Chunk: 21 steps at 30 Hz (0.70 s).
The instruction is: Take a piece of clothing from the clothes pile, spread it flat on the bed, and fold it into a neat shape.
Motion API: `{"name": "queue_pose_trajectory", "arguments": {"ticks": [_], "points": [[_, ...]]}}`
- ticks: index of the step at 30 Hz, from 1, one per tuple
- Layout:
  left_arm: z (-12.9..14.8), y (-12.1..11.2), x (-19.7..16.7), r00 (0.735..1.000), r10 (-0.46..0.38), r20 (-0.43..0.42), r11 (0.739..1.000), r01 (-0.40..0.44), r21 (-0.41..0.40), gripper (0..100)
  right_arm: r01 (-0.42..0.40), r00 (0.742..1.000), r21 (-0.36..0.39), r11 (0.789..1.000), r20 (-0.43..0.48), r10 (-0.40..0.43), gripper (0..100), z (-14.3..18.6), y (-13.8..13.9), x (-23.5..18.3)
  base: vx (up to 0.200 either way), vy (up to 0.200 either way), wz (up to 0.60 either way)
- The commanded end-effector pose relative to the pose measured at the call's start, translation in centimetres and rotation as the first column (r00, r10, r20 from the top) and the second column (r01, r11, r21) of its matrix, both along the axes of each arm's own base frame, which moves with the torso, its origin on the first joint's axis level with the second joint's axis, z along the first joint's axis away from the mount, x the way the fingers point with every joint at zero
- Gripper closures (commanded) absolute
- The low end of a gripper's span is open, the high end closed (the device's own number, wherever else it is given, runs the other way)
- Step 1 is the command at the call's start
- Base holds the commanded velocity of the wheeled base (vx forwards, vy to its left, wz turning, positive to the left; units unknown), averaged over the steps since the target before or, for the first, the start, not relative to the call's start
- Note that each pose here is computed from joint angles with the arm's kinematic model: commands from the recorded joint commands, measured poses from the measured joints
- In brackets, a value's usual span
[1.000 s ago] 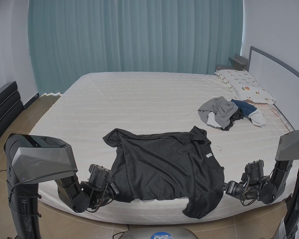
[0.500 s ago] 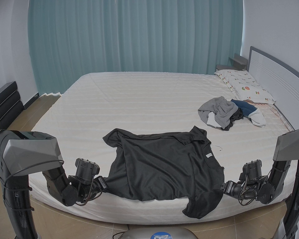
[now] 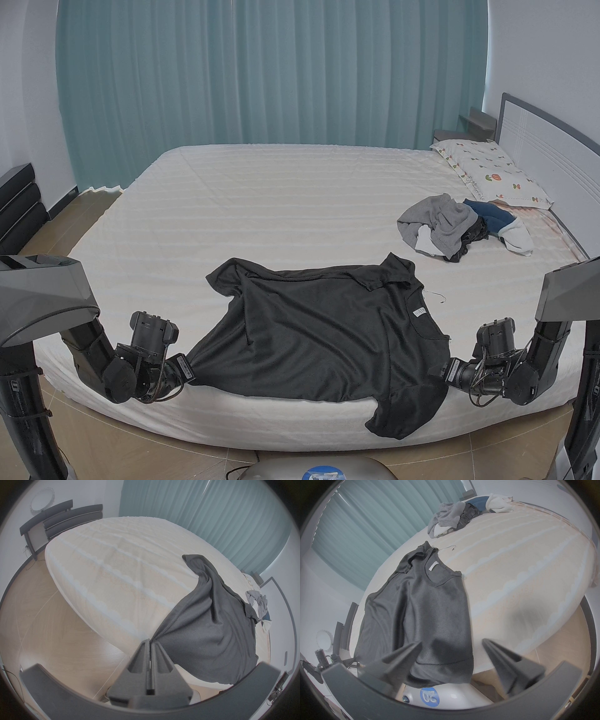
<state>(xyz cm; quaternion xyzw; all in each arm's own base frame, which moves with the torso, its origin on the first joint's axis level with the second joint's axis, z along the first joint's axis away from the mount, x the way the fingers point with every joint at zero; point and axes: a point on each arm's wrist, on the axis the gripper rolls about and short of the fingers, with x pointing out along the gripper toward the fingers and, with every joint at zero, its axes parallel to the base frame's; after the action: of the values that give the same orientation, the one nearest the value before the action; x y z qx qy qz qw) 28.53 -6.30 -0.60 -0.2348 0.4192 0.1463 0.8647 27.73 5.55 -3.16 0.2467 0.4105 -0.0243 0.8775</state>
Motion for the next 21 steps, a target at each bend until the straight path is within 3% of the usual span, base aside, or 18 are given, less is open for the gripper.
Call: {"name": "queue_pose_trajectory", "arguments": {"ticks": [1,5,8,14,21], "points": [[0.4,0.6,0.1,1.0,0.015,0.009,1.0,-0.015,0.003,100,0.0,1.0,-0.01,1.0,-0.021,0.0,100,-0.7,0.0,0.0,0.0,0.0,0.0],[0.2,0.8,-0.2,1.0,0.001,-0.007,1.0,-0.001,0.021,100,0.005,1.0,-0.036,0.999,-0.025,-0.006,100,-0.6,-0.7,-0.4,0.0,0.0,0.0],[-0.5,0.8,-1.1,0.998,-0.028,-0.053,0.999,0.031,0.045,100,-0.018,0.998,-0.116,0.993,-0.055,0.012,100,-0.5,-2.6,-1.8,0.0,0.0,0.0],[-1.0,0.7,-1.4,0.996,-0.038,-0.078,0.998,0.042,0.053,100,-0.006,0.998,-0.154,0.988,-0.055,-0.003,100,0.4,-4.3,-3.0,0.0,0.0,0.0],[-1.8,0.6,-1.5,0.994,-0.043,-0.101,0.997,0.048,0.055,100,-0.051,0.997,-0.206,0.977,-0.07,0.038,100,0.7,-5.1,-4.0,0.0,0.0,0.0]]}}
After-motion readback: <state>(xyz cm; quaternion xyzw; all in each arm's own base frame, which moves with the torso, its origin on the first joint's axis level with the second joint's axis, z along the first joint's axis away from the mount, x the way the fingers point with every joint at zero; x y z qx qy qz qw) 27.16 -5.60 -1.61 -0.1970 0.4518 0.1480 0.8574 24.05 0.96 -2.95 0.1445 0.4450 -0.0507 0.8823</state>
